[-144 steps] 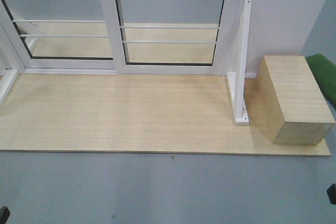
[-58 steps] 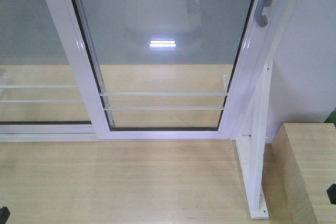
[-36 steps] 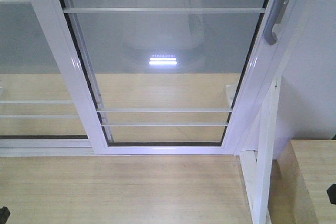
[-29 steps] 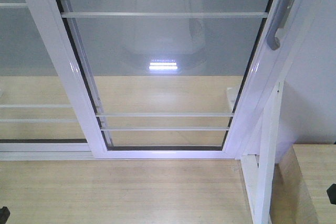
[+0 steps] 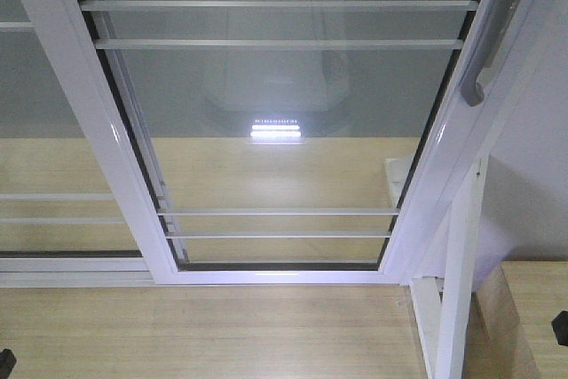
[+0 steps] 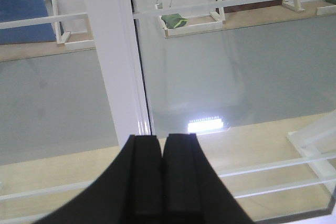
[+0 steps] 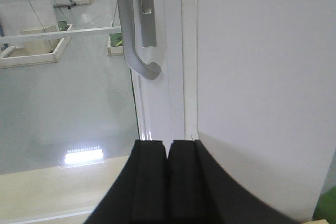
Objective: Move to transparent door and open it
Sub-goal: 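Approach the door and stop facing its silver handle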
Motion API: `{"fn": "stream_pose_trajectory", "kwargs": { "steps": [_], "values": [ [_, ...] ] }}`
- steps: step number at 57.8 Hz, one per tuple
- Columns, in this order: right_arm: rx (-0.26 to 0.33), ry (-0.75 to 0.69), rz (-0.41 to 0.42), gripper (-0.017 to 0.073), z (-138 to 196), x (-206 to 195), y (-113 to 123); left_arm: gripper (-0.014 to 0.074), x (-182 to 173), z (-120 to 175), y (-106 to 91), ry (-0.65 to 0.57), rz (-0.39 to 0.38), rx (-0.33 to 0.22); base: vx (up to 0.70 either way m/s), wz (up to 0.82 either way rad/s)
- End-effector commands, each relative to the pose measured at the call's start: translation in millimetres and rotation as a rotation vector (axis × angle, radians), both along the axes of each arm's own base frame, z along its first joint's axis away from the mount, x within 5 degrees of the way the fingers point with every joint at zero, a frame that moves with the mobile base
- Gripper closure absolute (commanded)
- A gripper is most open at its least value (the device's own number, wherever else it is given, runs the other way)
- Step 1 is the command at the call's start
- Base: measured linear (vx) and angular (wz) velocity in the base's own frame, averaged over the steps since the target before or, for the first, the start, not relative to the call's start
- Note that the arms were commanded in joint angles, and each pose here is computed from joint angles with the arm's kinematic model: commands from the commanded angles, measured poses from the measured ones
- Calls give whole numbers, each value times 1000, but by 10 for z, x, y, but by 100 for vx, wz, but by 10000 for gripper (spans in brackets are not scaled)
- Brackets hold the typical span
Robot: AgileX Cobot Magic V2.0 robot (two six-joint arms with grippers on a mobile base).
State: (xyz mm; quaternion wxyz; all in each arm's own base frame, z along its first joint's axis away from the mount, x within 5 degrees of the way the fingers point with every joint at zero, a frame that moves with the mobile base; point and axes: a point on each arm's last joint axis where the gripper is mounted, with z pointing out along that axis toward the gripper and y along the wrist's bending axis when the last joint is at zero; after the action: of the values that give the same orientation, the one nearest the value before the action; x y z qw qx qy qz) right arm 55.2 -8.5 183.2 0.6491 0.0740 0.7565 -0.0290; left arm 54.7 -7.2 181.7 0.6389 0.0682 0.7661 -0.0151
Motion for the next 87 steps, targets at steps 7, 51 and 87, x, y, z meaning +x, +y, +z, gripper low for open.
{"fn": "stream_pose_trajectory", "kwargs": {
  "steps": [7, 51, 87],
  "values": [
    [-19, -70, 4, 567, 32, 9, 2, 599, 22, -5, 7, -54, 13, -22, 1, -4],
    [-19, -68, 4, 567, 32, 10, 2, 599, 22, -14, 6, -43, 13, -21, 0, 0],
    [-19, -68, 4, 567, 32, 10, 2, 599, 23, -7, 8, -53, 13, -6, 0, 0]
  ]
}}
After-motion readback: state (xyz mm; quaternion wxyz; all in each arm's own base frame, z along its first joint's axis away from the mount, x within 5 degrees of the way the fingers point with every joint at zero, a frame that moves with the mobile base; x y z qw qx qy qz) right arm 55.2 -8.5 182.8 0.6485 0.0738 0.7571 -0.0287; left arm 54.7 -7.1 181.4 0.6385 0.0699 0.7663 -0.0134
